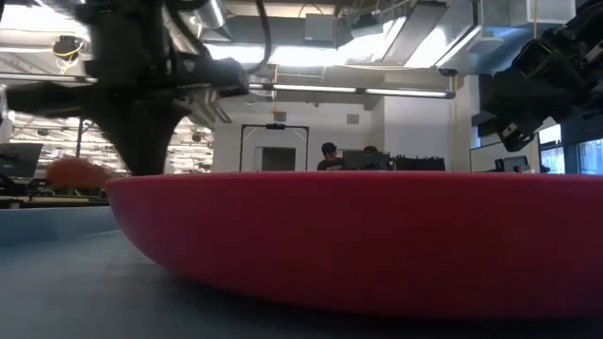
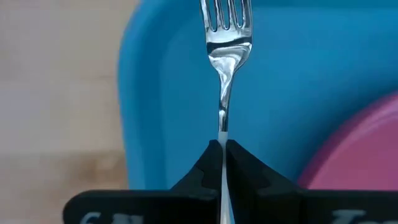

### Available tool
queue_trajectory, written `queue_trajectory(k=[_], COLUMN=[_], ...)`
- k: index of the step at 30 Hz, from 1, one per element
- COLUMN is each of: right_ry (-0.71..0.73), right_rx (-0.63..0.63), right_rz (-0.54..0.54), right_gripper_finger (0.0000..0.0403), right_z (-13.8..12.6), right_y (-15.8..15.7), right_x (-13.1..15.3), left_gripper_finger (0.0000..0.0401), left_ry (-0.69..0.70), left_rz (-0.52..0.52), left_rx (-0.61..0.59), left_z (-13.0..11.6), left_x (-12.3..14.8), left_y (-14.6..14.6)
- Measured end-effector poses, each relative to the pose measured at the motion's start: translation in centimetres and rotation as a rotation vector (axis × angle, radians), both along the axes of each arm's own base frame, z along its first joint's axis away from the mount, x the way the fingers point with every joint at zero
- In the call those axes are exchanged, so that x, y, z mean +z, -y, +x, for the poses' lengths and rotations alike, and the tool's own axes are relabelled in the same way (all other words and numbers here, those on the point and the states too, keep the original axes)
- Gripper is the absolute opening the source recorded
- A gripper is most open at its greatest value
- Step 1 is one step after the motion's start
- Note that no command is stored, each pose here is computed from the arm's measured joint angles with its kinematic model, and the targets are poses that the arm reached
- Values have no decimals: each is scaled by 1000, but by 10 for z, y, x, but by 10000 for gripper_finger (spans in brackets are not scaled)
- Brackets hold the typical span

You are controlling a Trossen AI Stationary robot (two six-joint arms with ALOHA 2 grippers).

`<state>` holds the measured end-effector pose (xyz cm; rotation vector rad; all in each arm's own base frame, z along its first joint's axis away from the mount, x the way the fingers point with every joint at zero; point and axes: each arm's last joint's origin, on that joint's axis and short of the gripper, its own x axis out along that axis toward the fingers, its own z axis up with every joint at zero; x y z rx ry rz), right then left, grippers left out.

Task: Pick and place plate/cup/fork/spoon on tray
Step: Put the orange fork on the blue tray to the left of the pink plate

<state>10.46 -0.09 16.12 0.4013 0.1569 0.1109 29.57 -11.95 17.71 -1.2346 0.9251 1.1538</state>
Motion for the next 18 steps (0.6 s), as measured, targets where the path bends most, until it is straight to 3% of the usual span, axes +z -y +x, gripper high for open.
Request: queue_trajectory(k=[13, 18], right_ry=[0, -3], right_rx=[-1, -1], right_rz=[0, 0], right_gripper_finger=[101, 101], right_z=[0, 0], right_y=[0, 0], right_x=[0, 0], left_gripper_finger=[1, 13], left_ry=[32, 19], left_rz=[-60, -51], left_rx=[11, 10], left_z=[18, 17], left_x=[-36, -37], left_y=[19, 19])
